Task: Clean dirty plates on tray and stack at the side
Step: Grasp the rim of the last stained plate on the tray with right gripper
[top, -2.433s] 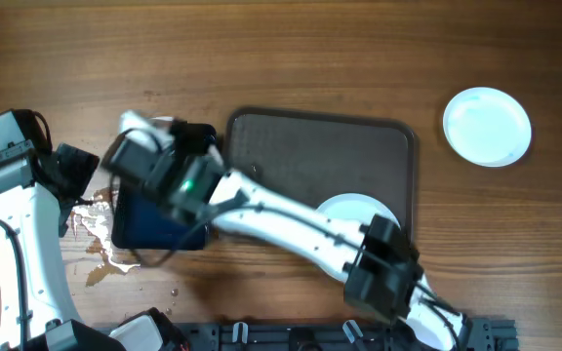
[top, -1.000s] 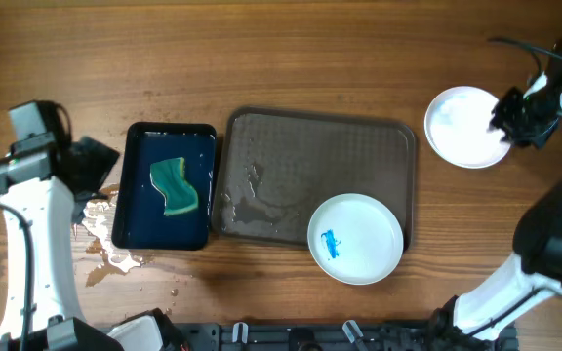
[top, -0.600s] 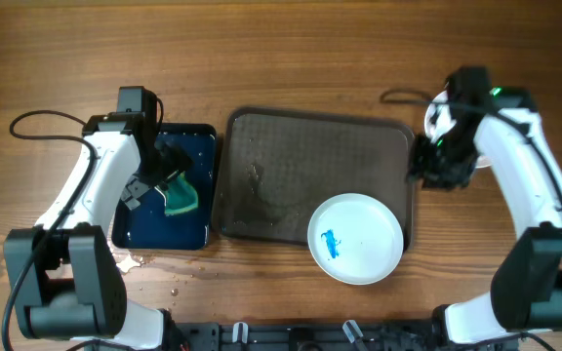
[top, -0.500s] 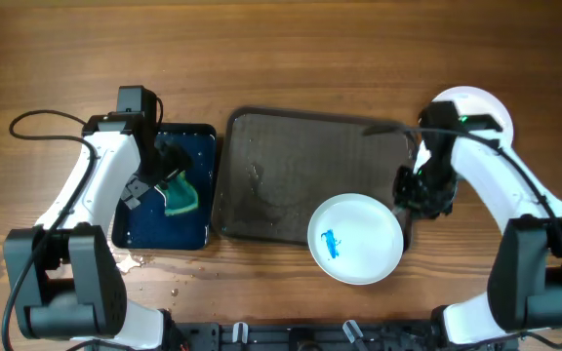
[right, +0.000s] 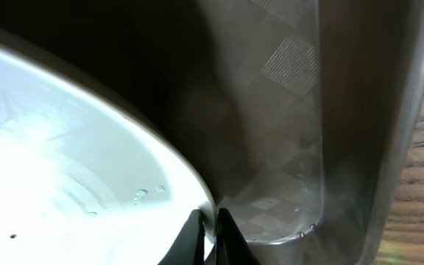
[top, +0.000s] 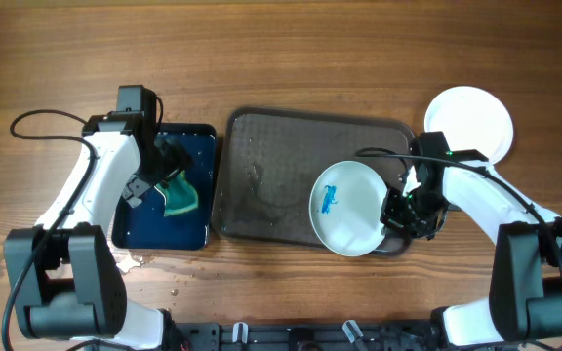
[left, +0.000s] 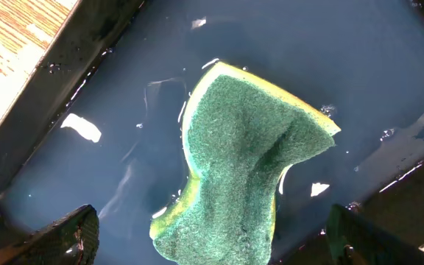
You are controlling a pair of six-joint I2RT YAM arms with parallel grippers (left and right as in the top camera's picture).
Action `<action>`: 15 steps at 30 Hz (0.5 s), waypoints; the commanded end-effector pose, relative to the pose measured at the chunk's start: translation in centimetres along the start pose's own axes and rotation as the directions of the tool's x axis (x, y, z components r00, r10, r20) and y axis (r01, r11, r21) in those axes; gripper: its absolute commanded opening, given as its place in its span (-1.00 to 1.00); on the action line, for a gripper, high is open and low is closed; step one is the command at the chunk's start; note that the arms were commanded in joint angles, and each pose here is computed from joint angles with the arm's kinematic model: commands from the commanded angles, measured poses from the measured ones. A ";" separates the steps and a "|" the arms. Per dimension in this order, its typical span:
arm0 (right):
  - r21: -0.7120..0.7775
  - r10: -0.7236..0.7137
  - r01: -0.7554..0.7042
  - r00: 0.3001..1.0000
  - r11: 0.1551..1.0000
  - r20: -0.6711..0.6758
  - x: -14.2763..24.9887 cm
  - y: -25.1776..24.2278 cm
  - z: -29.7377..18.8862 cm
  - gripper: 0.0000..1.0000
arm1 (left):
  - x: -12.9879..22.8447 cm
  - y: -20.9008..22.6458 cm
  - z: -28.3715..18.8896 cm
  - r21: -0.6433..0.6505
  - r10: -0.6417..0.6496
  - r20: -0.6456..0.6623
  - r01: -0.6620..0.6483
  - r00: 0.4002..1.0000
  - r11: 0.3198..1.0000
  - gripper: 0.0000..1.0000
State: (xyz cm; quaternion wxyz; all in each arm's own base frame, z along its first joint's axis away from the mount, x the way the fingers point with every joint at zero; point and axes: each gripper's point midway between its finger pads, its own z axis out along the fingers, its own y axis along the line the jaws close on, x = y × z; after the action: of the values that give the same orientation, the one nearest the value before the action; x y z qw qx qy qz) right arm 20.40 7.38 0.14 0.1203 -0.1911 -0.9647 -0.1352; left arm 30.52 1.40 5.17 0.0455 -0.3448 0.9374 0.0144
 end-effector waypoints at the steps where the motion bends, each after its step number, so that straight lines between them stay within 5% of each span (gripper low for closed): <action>1: 0.055 0.013 -0.016 0.999 0.998 0.052 -1.8 -0.4 -0.1 -0.92 | 0.3 -0.4 0.2 0.012 0.021 -0.018 -0.021 1.000 1.000 0.89; 3: 0.037 -0.016 0.012 0.993 0.999 0.116 -3.8 1.0 -1.8 -0.90 | 0.3 -0.4 0.2 0.012 0.021 -0.018 -0.021 1.000 1.000 0.92; 6: 0.012 -0.058 0.057 0.983 0.998 0.174 -5.5 2.5 -3.5 -0.39 | 0.3 -0.4 0.2 0.012 0.021 -0.018 -0.021 1.000 1.000 0.93; 8: 0.002 -0.069 0.070 0.977 0.998 0.200 -6.1 2.8 -3.5 -0.32 | 0.3 -0.4 0.2 0.012 0.021 -0.017 -0.021 1.000 1.000 0.93; 15: 0.003 -0.077 0.078 0.977 0.997 0.197 -4.8 3.4 -0.5 -0.54 | 0.3 -0.4 0.2 0.012 0.022 -0.017 -0.022 1.000 1.000 0.93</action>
State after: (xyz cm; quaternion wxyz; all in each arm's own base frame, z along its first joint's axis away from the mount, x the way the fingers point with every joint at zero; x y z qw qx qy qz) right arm 27.27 7.99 0.95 0.0038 -0.1625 -0.9779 -0.1313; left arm 30.51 1.27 5.15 0.0439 -0.3447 0.9376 0.0109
